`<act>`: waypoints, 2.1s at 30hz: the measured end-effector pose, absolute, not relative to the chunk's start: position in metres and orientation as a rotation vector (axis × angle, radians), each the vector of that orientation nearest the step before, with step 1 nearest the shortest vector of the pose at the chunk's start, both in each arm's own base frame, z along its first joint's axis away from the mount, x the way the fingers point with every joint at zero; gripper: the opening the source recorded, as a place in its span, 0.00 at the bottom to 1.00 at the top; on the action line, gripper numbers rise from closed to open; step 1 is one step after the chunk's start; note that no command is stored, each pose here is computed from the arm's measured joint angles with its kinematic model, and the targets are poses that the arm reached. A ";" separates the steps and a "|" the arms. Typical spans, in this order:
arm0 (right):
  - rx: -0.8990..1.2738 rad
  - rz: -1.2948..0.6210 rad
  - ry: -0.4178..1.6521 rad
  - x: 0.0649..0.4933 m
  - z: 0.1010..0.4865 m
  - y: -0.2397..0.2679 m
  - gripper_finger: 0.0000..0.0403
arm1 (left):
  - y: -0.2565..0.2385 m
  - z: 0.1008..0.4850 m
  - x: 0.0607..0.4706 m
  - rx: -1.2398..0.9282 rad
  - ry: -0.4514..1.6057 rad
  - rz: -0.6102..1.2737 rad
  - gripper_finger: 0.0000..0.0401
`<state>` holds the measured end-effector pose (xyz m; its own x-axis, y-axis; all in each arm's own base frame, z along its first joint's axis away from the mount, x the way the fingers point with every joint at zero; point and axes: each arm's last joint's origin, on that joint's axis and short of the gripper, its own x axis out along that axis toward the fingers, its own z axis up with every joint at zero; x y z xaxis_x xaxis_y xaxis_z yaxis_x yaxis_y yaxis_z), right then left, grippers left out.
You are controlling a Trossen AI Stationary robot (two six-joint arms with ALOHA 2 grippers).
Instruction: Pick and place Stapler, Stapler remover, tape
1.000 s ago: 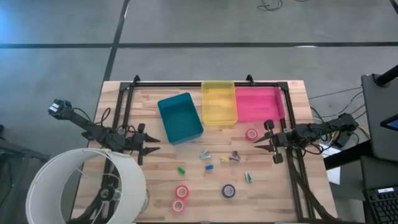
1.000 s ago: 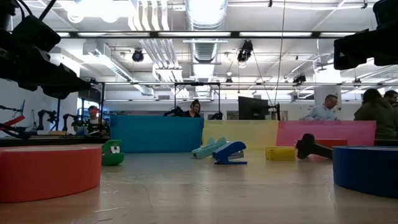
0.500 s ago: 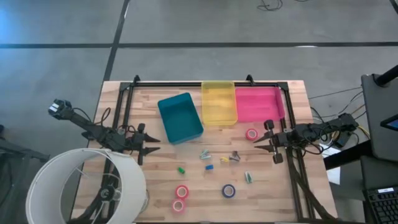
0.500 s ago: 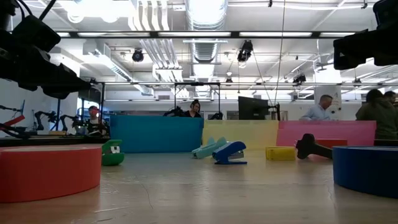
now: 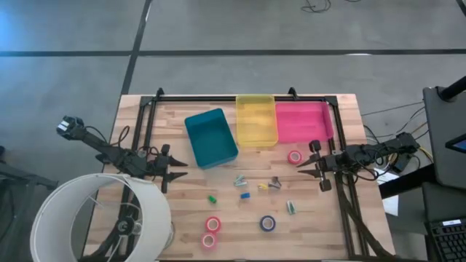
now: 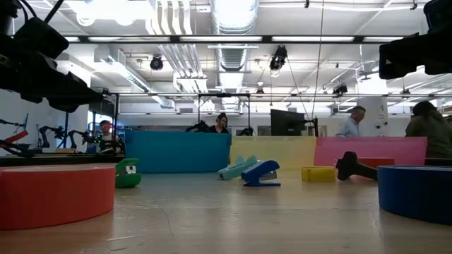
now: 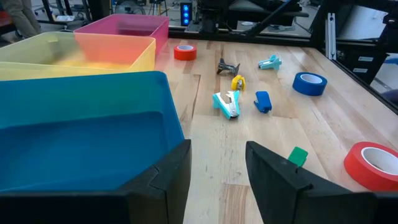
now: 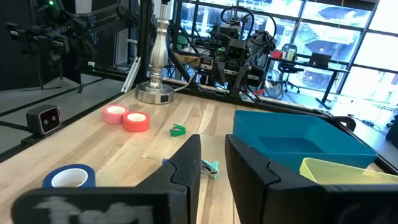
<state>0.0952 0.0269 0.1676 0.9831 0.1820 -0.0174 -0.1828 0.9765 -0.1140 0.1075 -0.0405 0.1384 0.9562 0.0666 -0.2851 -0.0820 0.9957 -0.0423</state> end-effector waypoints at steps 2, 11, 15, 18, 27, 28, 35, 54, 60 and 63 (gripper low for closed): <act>-0.115 0.184 0.007 0.095 0.168 0.027 0.18 | -0.041 0.138 0.108 -0.054 0.288 0.076 0.39; -0.115 0.184 0.007 0.095 0.168 0.027 0.21 | -0.040 0.138 0.107 -0.054 0.288 0.076 0.39; -0.116 0.184 0.007 0.095 0.168 0.027 0.22 | -0.041 0.138 0.108 -0.054 0.288 0.076 0.39; -0.116 0.184 0.007 0.095 0.168 0.027 0.21 | -0.040 0.138 0.108 -0.054 0.288 0.076 0.39; -0.115 0.184 0.007 0.095 0.168 0.027 0.17 | -0.040 0.138 0.108 -0.054 0.288 0.075 0.39; -0.115 0.184 0.007 0.095 0.168 0.027 0.17 | -0.041 0.138 0.108 -0.054 0.287 0.075 0.39; -0.240 0.183 -0.014 0.095 0.168 0.027 0.20 | -0.040 0.139 0.108 -0.034 0.286 0.077 0.39; -0.177 0.066 -0.369 0.090 0.204 0.023 0.24 | -0.037 0.166 0.111 0.371 0.075 0.251 0.39; -0.159 -0.050 -0.339 0.091 0.203 0.020 0.34 | -0.033 0.176 0.110 0.267 -0.002 0.383 0.39; -0.153 -0.047 -0.327 0.092 0.204 0.020 0.38 | -0.033 0.177 0.110 0.172 -0.029 0.379 0.39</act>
<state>0.0924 0.0204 0.2035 0.9459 -0.0214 0.3237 0.0708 0.9874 -0.1417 0.1097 -0.0334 0.1769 0.9290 0.3652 0.0601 -0.3701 0.9148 0.1620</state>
